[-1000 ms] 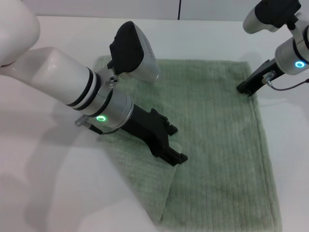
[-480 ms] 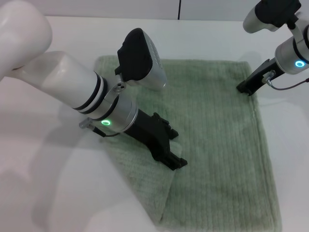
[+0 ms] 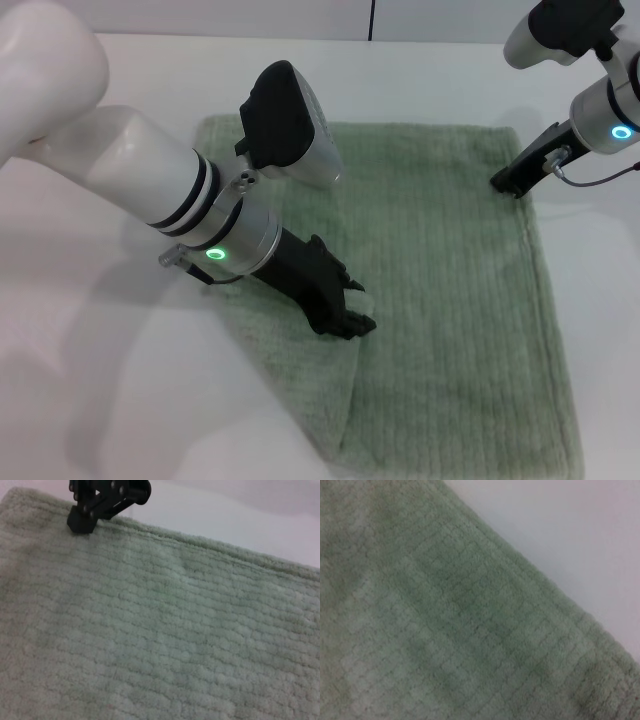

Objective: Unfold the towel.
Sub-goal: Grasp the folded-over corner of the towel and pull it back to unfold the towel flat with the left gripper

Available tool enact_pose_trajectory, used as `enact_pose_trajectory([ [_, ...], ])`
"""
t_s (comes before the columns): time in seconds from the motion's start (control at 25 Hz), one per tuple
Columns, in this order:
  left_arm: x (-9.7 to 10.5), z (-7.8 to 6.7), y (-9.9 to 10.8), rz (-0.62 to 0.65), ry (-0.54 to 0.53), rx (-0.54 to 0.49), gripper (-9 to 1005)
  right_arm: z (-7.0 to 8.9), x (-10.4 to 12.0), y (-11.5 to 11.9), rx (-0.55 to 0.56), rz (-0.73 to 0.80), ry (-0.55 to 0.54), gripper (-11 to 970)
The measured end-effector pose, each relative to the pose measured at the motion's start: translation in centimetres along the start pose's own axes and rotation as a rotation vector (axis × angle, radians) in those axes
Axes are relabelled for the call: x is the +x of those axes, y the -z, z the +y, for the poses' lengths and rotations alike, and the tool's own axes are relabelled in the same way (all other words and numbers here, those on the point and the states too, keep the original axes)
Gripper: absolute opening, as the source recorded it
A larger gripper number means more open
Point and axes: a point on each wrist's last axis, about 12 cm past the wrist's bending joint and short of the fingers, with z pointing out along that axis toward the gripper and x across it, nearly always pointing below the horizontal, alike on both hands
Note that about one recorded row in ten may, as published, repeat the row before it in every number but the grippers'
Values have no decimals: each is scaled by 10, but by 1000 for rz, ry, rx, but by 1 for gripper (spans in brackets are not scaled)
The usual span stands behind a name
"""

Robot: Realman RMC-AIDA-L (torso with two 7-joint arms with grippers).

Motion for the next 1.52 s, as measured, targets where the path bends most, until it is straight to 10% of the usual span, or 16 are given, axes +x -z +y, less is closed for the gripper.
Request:
enact_pose_trajectory([
  [0.52,-5,-2,5,-12,-11,20,121,-1,0,1,4,2,2,-1],
  [1.52,12,3,57,-9,76,165,82,-2,0,1,5,3,3,0],
])
